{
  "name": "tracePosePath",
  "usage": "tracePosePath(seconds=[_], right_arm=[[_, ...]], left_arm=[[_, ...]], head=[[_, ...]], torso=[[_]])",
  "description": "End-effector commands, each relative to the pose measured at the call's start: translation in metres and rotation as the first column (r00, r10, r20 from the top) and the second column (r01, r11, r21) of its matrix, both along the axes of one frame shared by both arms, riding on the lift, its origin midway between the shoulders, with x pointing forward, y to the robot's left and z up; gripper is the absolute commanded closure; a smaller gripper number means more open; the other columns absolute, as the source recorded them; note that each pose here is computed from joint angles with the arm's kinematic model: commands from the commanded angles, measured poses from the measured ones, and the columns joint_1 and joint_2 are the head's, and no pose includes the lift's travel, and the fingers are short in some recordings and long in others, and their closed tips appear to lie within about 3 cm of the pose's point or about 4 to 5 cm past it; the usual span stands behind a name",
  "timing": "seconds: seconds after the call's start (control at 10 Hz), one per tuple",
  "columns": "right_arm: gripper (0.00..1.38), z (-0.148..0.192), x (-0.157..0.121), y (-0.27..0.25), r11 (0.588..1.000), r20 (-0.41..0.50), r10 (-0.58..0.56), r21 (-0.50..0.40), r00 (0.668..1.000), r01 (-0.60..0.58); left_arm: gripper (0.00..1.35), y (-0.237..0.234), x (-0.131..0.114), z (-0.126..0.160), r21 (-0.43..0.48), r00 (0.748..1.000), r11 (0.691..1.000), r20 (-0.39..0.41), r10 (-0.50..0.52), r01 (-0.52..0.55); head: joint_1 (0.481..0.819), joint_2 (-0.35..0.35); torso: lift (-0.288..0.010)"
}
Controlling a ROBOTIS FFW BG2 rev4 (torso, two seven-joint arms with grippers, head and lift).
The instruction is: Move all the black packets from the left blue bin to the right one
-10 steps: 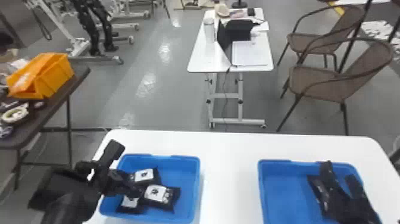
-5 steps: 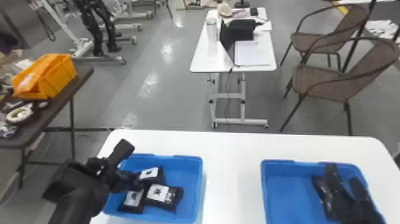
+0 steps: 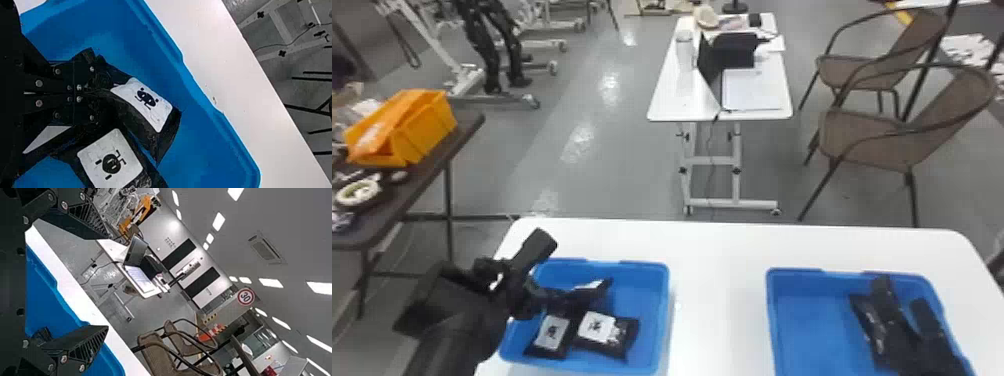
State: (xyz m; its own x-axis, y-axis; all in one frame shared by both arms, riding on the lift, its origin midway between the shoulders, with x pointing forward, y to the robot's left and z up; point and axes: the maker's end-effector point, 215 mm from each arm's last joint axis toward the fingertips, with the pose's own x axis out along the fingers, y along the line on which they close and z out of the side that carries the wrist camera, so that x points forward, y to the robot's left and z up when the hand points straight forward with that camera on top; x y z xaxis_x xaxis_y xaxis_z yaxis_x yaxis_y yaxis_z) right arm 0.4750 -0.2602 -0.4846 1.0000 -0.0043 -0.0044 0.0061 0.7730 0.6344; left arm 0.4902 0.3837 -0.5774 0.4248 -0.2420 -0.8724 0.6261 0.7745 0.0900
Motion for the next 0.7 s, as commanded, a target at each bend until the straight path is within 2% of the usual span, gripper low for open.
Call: tracePosePath(seconds=[0.0, 0.1, 0.3, 0.4, 0.5, 0.6], right_arm=[[0.22, 0.004, 0.001, 0.008, 1.0, 0.009, 0.004, 0.015, 1.0, -0.004], [0.22, 0.01, 0.002, 0.011, 1.0, 0.022, 0.01, 0.014, 1.0, -0.01], [0.22, 0.031, 0.005, 0.016, 1.0, 0.064, 0.024, 0.005, 0.998, -0.024], [0.22, 0.047, 0.011, 0.023, 0.999, 0.099, 0.038, 0.005, 0.994, -0.039], [0.22, 0.067, 0.021, 0.032, 0.998, 0.141, 0.057, 0.008, 0.988, -0.058], [0.22, 0.086, 0.032, 0.042, 0.997, 0.182, 0.077, 0.011, 0.98, -0.081]], left_arm=[[1.21, -0.018, 0.002, 0.026, 0.001, 0.996, 0.999, 0.072, -0.043, 0.043], [1.21, -0.04, 0.002, 0.059, 0.002, 0.985, 0.997, 0.15, -0.08, 0.08], [1.2, -0.1, 0.016, 0.128, 0.019, 0.938, 0.988, 0.311, -0.154, 0.156], [1.2, -0.134, 0.027, 0.15, 0.021, 0.899, 0.978, 0.39, -0.197, 0.206], [1.2, -0.171, 0.044, 0.171, 0.034, 0.841, 0.967, 0.485, -0.238, 0.254], [1.2, -0.201, 0.056, 0.183, 0.019, 0.799, 0.963, 0.554, -0.235, 0.269]], head=[[0.695, 0.144], [0.695, 0.136], [0.695, 0.104], [0.695, 0.069], [0.695, 0.038], [0.695, 0.01]], torso=[[0.0], [0.0], [0.0], [0.0], [0.0], [0.0]])
